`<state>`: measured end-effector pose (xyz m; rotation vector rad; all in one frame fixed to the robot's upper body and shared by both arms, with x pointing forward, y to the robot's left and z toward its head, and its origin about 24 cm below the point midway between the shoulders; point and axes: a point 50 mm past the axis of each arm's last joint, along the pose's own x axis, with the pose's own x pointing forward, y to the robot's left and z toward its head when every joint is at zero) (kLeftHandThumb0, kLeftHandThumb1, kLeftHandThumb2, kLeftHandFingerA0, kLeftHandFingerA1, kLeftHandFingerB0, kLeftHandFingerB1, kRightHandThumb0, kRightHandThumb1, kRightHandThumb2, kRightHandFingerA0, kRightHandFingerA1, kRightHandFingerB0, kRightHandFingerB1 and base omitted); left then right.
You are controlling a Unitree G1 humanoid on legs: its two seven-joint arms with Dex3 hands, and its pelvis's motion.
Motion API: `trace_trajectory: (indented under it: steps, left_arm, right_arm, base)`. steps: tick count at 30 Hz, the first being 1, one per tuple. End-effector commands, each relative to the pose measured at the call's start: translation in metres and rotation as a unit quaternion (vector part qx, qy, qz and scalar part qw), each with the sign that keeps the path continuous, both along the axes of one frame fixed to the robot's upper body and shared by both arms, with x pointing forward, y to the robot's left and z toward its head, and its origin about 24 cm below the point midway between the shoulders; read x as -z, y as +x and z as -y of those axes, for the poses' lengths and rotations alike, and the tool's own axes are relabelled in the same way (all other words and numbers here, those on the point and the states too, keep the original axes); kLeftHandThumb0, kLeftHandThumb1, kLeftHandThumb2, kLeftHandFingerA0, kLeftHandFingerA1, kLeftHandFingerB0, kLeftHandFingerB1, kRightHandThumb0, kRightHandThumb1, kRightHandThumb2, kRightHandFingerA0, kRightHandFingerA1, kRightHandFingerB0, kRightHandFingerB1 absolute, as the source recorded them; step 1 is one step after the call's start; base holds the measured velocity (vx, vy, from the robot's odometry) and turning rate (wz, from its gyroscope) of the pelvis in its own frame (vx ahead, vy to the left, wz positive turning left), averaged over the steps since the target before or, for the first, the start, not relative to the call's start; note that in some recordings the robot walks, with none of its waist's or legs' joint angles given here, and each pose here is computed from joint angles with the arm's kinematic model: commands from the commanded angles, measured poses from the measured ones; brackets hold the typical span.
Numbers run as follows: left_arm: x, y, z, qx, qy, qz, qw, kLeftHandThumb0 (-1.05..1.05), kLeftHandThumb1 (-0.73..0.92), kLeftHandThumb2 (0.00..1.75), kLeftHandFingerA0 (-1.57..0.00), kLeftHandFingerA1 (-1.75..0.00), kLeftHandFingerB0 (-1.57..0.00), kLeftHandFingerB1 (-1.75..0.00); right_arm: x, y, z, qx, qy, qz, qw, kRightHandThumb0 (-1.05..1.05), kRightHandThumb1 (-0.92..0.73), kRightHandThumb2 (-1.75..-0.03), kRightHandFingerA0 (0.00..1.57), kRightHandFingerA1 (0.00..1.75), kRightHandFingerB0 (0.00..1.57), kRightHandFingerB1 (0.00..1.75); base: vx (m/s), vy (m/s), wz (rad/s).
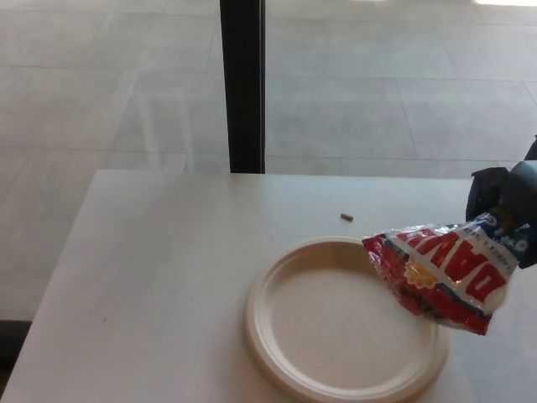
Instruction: The robot uses its right hand to pick up a bag of sunflower seeds kept in the middle of the desk and tilts it over a plate kept next to it to pour out a few seeds and then puts the bag of seeds back on the desk
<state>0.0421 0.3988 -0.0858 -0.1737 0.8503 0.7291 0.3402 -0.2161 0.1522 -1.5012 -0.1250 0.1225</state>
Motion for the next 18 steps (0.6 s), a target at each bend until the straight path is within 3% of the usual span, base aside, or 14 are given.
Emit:
trace_trajectory:
  steps: [1, 2, 3, 6, 7, 9, 10, 14, 15, 16, 18]
  left_arm:
    - [-0.008, -0.001, -0.009, 0.012, 0.013, -0.004, 1.0, -0.68, 0.7, 0.61, -0.41, -0.54, -0.44, -0.39]
    - [-0.008, -0.001, -0.01, 0.007, 0.013, -0.001, 1.0, -0.67, 0.68, 0.61, -0.42, -0.55, -0.46, -0.39]
    - [-0.009, -0.001, -0.01, 0.007, 0.013, 0.0, 1.0, -0.68, 0.68, 0.61, -0.42, -0.55, -0.45, -0.38]
    - [-0.009, -0.001, -0.01, 0.01, 0.013, -0.003, 1.0, -0.67, 0.69, 0.62, -0.42, -0.54, -0.45, -0.4]
    - [-0.008, -0.001, -0.01, 0.005, 0.013, -0.001, 1.0, -0.67, 0.68, 0.61, -0.43, -0.55, -0.47, -0.4]
    - [-0.008, -0.001, -0.01, 0.002, 0.012, 0.0, 1.0, -0.67, 0.68, 0.61, -0.42, -0.54, -0.45, -0.39]
    - [-0.008, -0.004, -0.01, 0.0, 0.011, -0.007, 1.0, -0.65, 0.69, 0.62, -0.44, -0.53, -0.47, -0.39]
    - [-0.008, -0.006, -0.01, 0.014, 0.014, -0.015, 1.0, -0.68, 0.71, 0.62, -0.42, -0.54, -0.46, -0.4]
    - [-0.008, -0.006, -0.01, 0.016, 0.015, -0.014, 1.0, -0.69, 0.72, 0.62, -0.41, -0.54, -0.46, -0.41]
    - [-0.009, -0.006, -0.01, 0.015, 0.015, -0.011, 1.0, -0.68, 0.71, 0.61, -0.42, -0.54, -0.47, -0.4]
    - [-0.009, -0.006, -0.01, 0.019, 0.015, -0.013, 1.0, -0.69, 0.71, 0.62, -0.41, -0.55, -0.45, -0.4]
  right_arm:
    - [-0.01, 0.003, -0.004, 0.007, -0.009, -0.001, 1.0, -0.35, -0.58, -0.79, 0.91, 1.62, 0.75, 0.66]
    - [-0.01, 0.003, -0.005, 0.006, -0.006, 0.001, 1.0, -0.35, -0.59, -0.82, 0.99, 1.71, 0.83, 0.8]
    - [-0.011, 0.002, -0.006, 0.0, -0.005, 0.004, 1.0, -0.31, -0.56, -0.84, 0.92, 1.71, 0.81, 0.76]
    - [-0.011, 0.004, -0.01, -0.001, -0.005, 0.005, 1.0, -0.31, -0.55, -0.91, 0.92, 1.75, 0.85, 1.01]
    - [-0.011, 0.004, -0.011, -0.001, -0.005, 0.006, 1.0, -0.29, -0.53, -0.93, 0.93, 1.75, 0.85, 1.18]
    - [-0.011, 0.005, -0.013, -0.001, -0.005, 0.008, 1.0, -0.29, -0.53, -0.91, 0.92, 1.75, 0.86, 1.19]
    - [-0.008, 0.003, -0.013, 0.001, -0.008, 0.006, 1.0, -0.29, -0.54, -0.92, 0.91, 1.75, 0.87, 1.09]
    - [-0.005, 0.004, -0.015, 0.008, -0.009, 0.003, 1.0, -0.32, -0.56, -0.92, 0.9, 1.75, 0.81, 1.13]
    - [-0.005, 0.004, -0.015, 0.01, -0.007, 0.003, 1.0, -0.32, -0.63, -0.88, 0.91, 1.75, 0.78, 1.17]
    - [-0.006, 0.005, -0.016, 0.014, -0.005, 0.003, 1.0, -0.35, -0.61, -0.88, 0.9, 1.75, 0.77, 1.34]
    - [-0.008, 0.007, -0.018, 0.012, -0.001, 0.011, 1.0, -0.33, -0.52, -0.97, 0.89, 1.75, 0.76, 1.4]
  base:
    - [0.0, 0.0, 0.0]
    - [0.0, 0.0, 0.0]
    - [0.0, 0.0, 0.0]
    - [0.0, 0.0, 0.0]
    - [0.0, 0.0, 0.0]
    - [0.0, 0.0, 0.0]
    - [0.0, 0.0, 0.0]
    - [0.0, 0.0, 0.0]
    - [0.0, 0.0, 0.0]
    - [0.0, 0.0, 0.0]
    - [0.0, 0.0, 0.0]
